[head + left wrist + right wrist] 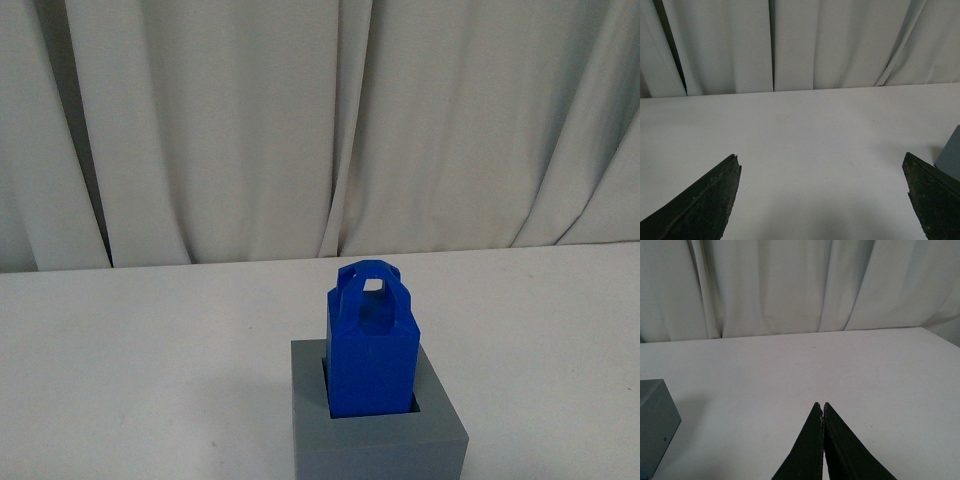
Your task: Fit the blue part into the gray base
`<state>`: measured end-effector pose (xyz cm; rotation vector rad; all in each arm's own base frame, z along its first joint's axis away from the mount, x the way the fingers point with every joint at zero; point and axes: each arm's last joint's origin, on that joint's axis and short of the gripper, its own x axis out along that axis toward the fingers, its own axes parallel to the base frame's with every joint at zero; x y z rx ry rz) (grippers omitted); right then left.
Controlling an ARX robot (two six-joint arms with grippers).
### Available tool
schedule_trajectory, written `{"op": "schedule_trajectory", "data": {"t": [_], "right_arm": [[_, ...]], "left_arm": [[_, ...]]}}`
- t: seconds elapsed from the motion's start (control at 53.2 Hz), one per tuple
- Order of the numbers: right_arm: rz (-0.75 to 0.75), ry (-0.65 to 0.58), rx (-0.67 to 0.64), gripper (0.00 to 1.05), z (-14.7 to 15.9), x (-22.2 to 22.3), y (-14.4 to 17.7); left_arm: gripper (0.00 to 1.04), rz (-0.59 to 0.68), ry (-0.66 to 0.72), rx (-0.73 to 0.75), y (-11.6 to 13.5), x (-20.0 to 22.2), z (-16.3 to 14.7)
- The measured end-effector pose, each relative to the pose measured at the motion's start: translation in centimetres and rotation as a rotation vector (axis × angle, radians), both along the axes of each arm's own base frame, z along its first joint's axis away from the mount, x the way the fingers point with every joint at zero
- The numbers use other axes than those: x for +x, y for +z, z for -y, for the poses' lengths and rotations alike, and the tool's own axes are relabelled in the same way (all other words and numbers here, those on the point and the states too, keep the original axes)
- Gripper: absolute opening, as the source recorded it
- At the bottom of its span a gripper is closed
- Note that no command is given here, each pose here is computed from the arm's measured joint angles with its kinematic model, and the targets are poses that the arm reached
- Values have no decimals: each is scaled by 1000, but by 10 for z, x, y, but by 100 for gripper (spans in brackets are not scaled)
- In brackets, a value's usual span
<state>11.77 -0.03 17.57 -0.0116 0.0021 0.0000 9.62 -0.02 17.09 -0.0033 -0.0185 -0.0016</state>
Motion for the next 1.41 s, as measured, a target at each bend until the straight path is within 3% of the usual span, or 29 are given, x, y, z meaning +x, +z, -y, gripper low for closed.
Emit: {"op": "schedule_trajectory", "data": {"t": [0.901,1.296,1.408], "right_arm": [[4,1,0,3,0,-20,-11],[4,0,1,63,0,-20,-11],[4,1,1,88,0,-20,-11]], "left_arm": [[99,0,0,0,0,0,0],[99,0,0,0,0,0,0],[99,0,0,0,0,0,0]]}}
